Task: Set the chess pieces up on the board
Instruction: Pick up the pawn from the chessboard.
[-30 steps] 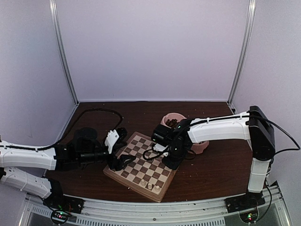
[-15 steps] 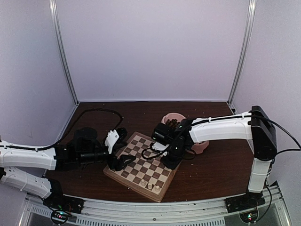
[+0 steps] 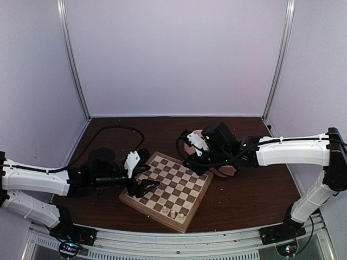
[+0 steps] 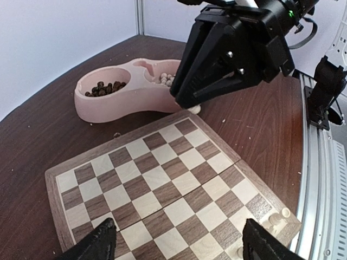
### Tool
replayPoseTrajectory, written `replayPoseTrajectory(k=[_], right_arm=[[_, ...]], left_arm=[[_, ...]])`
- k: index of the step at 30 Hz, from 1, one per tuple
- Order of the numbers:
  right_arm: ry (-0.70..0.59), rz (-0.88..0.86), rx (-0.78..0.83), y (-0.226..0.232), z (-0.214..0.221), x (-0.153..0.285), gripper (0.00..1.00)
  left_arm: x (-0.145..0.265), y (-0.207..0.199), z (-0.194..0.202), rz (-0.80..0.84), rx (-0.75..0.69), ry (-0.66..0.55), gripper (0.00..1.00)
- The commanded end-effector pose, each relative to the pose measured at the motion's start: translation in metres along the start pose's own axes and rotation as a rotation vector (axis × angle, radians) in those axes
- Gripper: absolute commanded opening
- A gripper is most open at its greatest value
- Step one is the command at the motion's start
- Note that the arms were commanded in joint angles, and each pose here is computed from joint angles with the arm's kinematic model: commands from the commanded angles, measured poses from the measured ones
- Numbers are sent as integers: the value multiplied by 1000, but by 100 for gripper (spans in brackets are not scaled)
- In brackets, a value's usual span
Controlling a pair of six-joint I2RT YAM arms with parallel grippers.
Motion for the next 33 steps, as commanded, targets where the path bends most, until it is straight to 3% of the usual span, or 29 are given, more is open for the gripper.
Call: replayPoseTrajectory(k=[1, 6, 18, 25, 33], right_arm=[[-310, -69, -129, -2, -34, 8, 8], [-413, -98, -315, -8, -32, -9, 0], [-705, -308, -453, 2, -27, -8, 8], [-706, -468, -372, 32, -25, -22, 4], [-716, -477, -190, 62, -22, -13, 4]], left_arm=[[-3, 0, -3, 23, -9, -120, 80], [-2, -1, 1, 54, -37, -227, 81], [-20, -9, 7, 67, -112, -326, 71], [-17, -10, 5, 85, -110, -371, 70], [-9, -15, 0, 134, -54, -391, 66]])
Point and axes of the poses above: each gripper's point midway between its finger pads, its own x axis back along the fingers, its own y axis along the line the jaws close on, z = x × y, the point moved 7 cm from there along x, back along the fingers, and after that the axes turned 7 degrees about x, right-handed, at the moved point
